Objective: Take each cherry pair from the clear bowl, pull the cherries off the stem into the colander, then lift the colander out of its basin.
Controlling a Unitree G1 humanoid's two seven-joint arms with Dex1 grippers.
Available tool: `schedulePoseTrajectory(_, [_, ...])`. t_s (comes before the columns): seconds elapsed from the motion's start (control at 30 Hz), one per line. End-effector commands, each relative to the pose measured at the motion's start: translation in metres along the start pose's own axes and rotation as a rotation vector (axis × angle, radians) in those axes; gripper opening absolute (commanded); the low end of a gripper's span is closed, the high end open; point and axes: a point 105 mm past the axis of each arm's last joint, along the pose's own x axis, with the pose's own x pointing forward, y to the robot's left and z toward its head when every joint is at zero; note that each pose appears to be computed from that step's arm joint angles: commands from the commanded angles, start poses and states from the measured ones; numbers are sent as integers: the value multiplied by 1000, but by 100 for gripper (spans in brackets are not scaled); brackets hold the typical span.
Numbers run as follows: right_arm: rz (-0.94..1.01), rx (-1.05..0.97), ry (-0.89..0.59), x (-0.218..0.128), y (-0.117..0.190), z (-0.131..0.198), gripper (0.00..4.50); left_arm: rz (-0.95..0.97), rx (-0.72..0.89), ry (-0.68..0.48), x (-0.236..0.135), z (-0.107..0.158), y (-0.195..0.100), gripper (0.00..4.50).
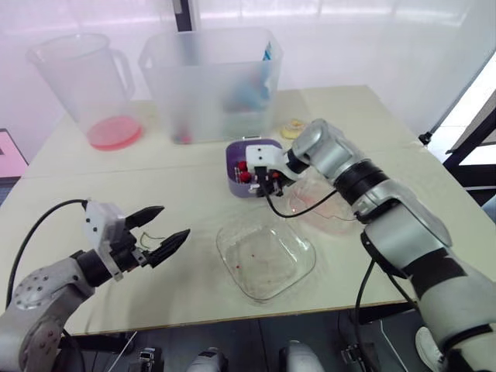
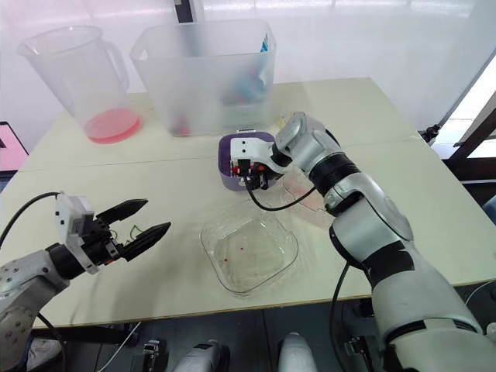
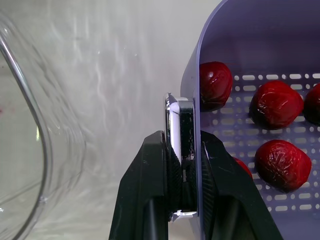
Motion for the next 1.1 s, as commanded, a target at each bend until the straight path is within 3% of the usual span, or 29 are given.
schedulePoseTrajectory(0.03, [-19, -32, -23, -6, -6, 9, 20, 7, 55, -33, -4, 14, 0, 450])
schedulePoseTrajectory(0.33, [-46, -13, -65, -24, -14, 17, 446, -23, 69, -26, 2, 17, 6, 450])
schedulePoseTrajectory(0.43, [-72, -20, -106, -52, -19, 26, 446, -31, 69, -31, 6, 18, 9, 450])
schedulePoseTrajectory(0.57, [-105, 42, -259, -116, -16, 50, 446, -16, 67, -38, 13, 21, 23, 450])
schedulePoseTrajectory(0.67, [-255, 89, -293, -158, -20, 44, 446, -2, 49, -32, 18, 22, 36, 450])
schedulePoseTrajectory(0.87, [-635, 180, -368, -229, -9, -16, 446, -9, 107, 21, 34, 18, 49, 450])
schedulePoseTrajectory(1.0, [-732, 387, -250, -250, 35, -91, 446, -12, 149, 95, 43, 10, 59, 450])
schedulePoseTrajectory(1.1, [-815, 437, -337, -255, 62, -114, 446, -20, 181, 95, 46, 11, 66, 450])
